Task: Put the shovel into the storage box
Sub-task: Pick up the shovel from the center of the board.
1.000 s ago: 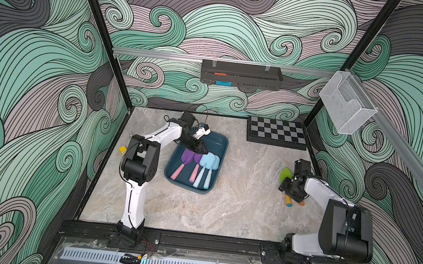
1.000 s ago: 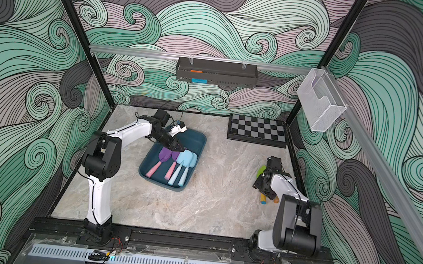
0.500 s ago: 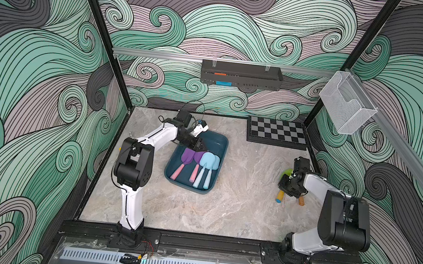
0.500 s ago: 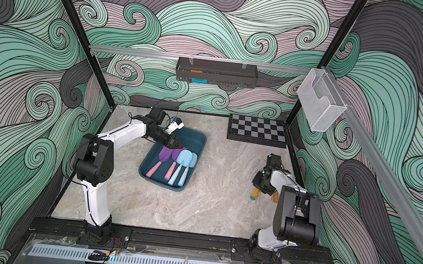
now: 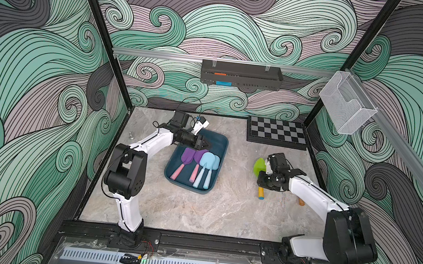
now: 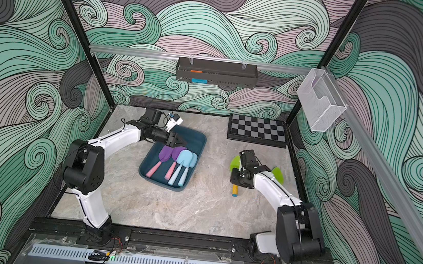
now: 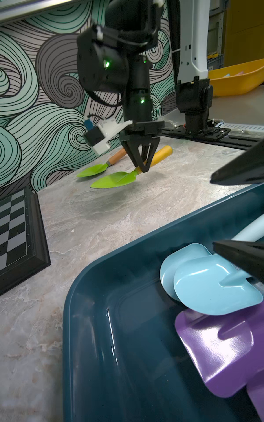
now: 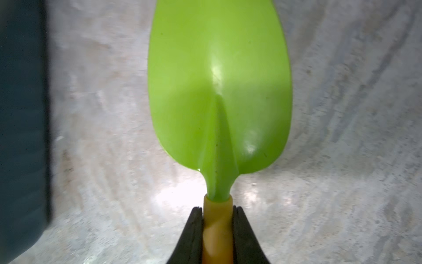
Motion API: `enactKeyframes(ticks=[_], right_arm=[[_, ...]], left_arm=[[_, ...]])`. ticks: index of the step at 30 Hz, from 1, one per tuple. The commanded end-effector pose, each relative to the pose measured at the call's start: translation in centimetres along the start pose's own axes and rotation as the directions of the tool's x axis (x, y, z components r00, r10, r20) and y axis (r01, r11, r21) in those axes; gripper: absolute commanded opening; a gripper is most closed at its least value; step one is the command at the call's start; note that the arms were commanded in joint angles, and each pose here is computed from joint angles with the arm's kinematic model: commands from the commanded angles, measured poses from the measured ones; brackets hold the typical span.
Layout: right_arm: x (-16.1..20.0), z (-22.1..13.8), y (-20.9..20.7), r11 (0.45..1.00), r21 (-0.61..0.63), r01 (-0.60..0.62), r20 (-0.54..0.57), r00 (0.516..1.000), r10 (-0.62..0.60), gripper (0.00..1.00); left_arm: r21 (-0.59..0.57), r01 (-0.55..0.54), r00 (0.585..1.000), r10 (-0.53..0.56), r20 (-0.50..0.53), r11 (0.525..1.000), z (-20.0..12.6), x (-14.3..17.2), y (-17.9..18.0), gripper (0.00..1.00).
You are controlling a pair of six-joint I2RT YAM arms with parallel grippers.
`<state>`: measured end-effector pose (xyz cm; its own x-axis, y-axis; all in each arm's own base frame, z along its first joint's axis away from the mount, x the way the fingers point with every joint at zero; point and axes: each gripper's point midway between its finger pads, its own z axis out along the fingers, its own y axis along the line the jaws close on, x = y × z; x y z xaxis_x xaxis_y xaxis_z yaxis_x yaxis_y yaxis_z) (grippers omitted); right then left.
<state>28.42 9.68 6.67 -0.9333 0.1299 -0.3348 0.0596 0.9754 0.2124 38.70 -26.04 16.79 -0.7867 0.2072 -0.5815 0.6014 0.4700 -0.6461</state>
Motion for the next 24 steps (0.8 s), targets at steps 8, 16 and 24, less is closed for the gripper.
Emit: enactKeyframes(ticks=[8, 16, 24], right_arm=[[-1.2, -3.9, 10.9, 0.965, -0.151, 0.215, 0.12, 0.973, -0.198, 0.0], [-1.5, -5.4, 15.0, 0.931, -0.209, 0.298, 0.17, 0.949, -0.266, 0.0], [-0.9, -6.4, 16.6, 0.913, -0.237, 0.332, 0.202, 0.936, -0.288, 0.0]], left_arm=[[0.101, -0.002, 0.992, -0.011, 0.123, 0.995, 2.1, -1.9, -4.9, 0.45], [0.107, -0.037, 0.993, 0.025, 0.112, 0.994, 3.8, -1.7, -7.4, 0.45], [0.111, -0.035, 0.996, 0.025, 0.09, 0.993, 4.6, -1.1, -7.8, 0.32]])
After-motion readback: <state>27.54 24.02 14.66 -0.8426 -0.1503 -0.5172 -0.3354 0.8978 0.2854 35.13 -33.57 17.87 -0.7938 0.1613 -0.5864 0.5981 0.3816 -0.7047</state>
